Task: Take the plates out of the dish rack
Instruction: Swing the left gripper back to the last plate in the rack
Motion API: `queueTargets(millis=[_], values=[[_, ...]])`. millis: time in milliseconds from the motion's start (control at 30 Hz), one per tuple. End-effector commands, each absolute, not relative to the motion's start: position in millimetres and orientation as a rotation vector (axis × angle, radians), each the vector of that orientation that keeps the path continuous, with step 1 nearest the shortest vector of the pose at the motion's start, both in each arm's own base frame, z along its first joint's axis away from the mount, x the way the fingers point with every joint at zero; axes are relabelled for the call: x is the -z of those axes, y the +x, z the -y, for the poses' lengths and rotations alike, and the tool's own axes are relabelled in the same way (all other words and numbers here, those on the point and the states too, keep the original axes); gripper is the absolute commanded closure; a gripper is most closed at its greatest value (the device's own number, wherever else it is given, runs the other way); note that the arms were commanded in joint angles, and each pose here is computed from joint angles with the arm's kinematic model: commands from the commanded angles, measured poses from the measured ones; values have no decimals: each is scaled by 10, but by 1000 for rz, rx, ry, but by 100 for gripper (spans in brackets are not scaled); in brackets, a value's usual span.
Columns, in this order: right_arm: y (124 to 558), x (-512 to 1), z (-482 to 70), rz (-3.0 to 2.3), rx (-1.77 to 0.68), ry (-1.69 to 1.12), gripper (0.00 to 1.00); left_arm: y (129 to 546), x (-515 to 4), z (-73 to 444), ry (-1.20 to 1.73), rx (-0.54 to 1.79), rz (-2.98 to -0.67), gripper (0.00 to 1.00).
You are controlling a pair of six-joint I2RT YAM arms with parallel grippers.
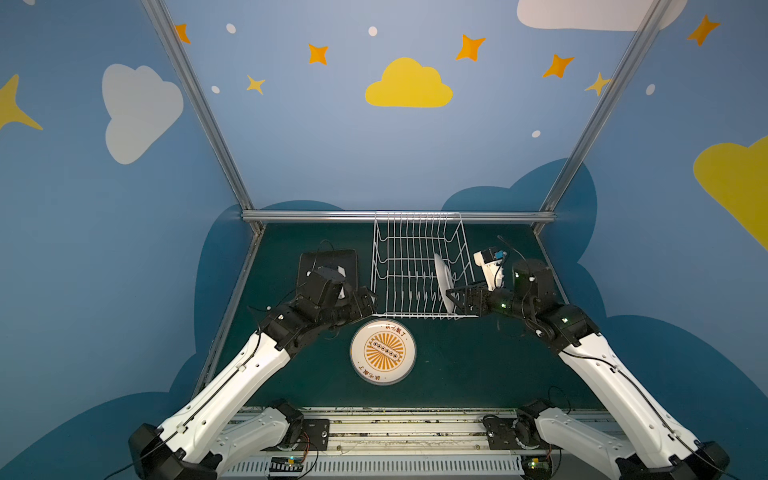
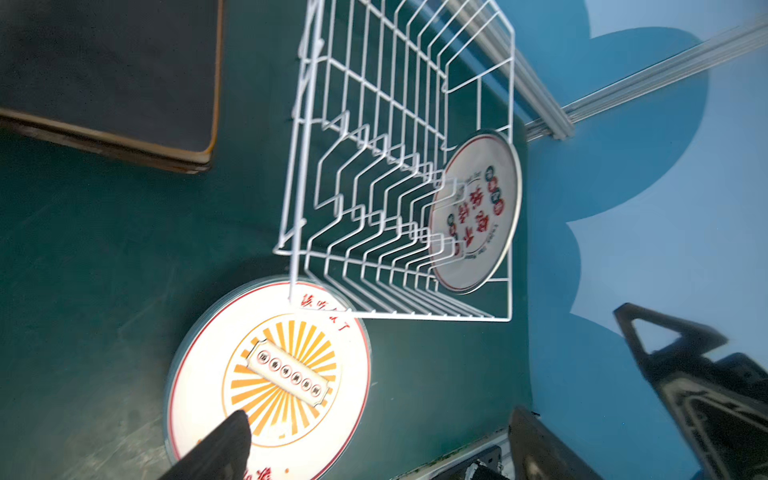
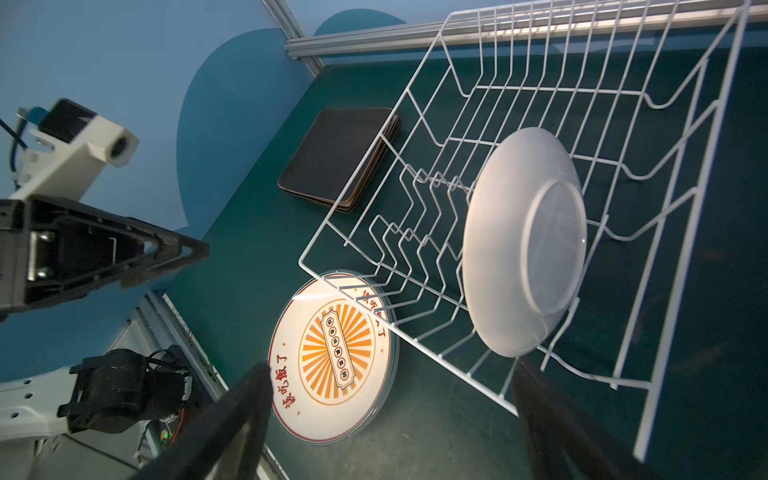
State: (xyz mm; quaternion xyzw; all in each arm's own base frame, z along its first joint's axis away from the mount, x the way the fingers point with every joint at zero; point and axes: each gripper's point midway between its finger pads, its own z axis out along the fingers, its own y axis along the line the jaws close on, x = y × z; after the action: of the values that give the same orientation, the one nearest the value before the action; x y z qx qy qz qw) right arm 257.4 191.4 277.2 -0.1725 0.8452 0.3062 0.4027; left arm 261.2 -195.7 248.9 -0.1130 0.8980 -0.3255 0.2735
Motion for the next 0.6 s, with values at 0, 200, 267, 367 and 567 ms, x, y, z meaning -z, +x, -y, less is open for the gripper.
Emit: queueTargets(millis=[0, 200, 267, 367, 567], values=[[2553, -2713, -1751, -2146, -681, -390, 10, 2772, -2742, 2167, -167, 926, -2363, 5], [2555, -2626, -1566, -2160, -588, -323, 10, 3101, -2853, 2558, -51, 963, -2370, 6], [2550, -2598, -1522, -2159, -565, -312, 11, 3197, -2838, 2696, -27, 977, -2379, 8], [2533, -2549, -1481, -2166, -550, -308, 11, 3336, -2749, 2922, -1, 1011, -2399, 12], [2529, -2446, -1373, -2219, -460, -332, 10, 3542, -2528, 3339, 78, 995, -2472, 20]])
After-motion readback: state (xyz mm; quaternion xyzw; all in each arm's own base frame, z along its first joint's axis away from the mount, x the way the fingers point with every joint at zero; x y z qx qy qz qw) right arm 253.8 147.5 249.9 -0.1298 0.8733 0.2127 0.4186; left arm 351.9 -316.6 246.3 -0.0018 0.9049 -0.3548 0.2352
